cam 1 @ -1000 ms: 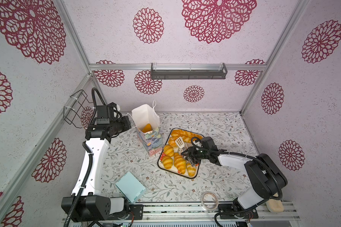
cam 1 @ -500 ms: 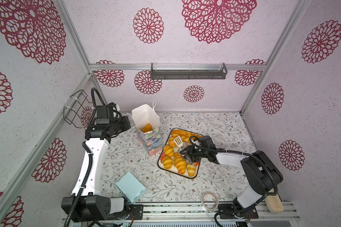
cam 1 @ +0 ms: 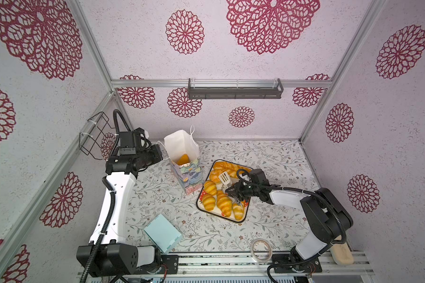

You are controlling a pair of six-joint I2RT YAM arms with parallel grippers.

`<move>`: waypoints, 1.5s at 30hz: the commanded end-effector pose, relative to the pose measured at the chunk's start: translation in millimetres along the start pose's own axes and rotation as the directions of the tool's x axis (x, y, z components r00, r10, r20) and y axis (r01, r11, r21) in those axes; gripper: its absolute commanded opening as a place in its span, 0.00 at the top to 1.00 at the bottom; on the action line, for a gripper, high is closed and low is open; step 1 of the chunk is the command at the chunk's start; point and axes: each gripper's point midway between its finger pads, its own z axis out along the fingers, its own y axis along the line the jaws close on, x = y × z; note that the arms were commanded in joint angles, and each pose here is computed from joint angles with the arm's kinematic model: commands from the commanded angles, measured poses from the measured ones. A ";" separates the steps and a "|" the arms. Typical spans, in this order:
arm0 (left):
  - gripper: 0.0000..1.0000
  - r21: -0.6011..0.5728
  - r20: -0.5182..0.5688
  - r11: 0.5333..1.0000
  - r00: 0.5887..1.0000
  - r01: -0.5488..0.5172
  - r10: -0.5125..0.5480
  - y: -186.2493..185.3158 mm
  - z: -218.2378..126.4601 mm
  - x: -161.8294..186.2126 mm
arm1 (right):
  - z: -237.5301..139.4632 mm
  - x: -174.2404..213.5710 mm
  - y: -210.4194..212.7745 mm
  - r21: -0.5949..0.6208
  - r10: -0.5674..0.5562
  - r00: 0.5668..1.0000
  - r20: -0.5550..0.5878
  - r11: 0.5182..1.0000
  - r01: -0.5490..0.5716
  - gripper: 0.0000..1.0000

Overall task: Place the fake bread into the paper bag
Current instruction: 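Lower the tongs onto the tray and pinch the round cream puff, then lift the cream puff with the tongs and carry it toward the bag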

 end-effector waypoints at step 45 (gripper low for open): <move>1.00 0.020 0.003 1.000 1.000 0.003 -0.003 -3.4 -2.8 -3.5 | -128.7 14.3 168.1 -0.320 -0.390 0.884 0.258 0.829 0.459 0.70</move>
